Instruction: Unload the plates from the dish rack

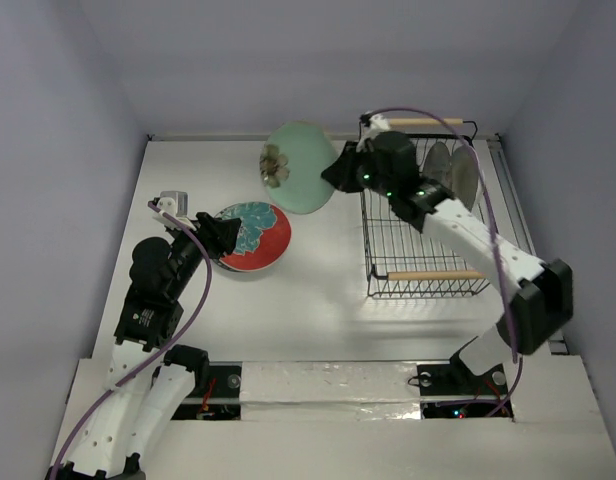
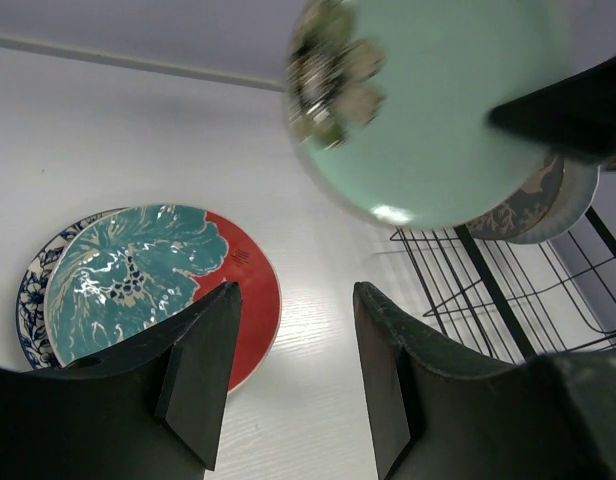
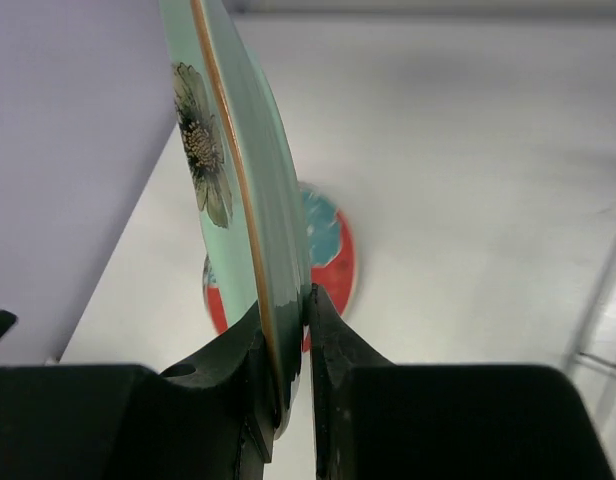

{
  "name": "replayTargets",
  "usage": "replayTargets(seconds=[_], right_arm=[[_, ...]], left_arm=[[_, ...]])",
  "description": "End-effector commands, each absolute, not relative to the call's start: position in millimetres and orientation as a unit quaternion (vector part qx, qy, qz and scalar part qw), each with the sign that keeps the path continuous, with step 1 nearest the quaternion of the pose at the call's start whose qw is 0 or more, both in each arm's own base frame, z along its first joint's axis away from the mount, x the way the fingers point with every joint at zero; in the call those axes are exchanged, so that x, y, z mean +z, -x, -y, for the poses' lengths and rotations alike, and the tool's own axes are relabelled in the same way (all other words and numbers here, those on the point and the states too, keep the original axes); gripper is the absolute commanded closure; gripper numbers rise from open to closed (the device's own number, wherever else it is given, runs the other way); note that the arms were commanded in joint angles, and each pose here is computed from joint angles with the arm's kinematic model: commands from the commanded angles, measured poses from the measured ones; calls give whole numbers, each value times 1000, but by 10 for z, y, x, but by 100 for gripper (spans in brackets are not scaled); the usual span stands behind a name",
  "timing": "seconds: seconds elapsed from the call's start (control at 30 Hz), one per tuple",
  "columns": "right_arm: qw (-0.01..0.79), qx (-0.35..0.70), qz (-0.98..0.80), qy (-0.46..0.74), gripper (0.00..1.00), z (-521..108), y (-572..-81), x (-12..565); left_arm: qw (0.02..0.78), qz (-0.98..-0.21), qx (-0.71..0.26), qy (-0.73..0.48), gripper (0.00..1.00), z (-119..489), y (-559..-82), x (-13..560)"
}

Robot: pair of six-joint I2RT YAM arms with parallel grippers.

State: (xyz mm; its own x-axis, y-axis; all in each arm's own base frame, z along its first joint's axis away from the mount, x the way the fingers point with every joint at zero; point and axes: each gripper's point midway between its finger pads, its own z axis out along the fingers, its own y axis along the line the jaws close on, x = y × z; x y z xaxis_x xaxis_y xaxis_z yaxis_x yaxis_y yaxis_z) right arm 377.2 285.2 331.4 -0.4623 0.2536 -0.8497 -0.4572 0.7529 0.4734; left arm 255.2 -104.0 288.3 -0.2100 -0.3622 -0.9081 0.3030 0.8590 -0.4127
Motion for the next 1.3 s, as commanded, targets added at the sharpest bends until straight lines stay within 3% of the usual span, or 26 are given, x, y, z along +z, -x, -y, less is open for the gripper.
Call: replayTargets(seconds=[0.0, 0.27, 0.53, 0.97, 1.27], right_arm=[[526, 464, -710, 70, 100, -3450, -3744, 3699], [440, 506, -739, 56, 100, -4096, -3834, 2906], [377, 524, -764, 15, 100, -4276, -3849, 2271], [329, 520, -788, 12, 100, -4514, -3731, 1821], [289, 536, -793, 10, 86, -4665, -3614, 1600]], left_arm=[[655, -706, -270, 17, 54, 1025, -2545, 3112], [654, -705, -273, 15, 54, 1036, -2533, 3117], [655, -704, -274, 13, 54, 1040, -2528, 3124], [655, -704, -275, 13, 54, 1041, -2521, 3125], [657, -702, -275, 13, 54, 1036, -2510, 3136]])
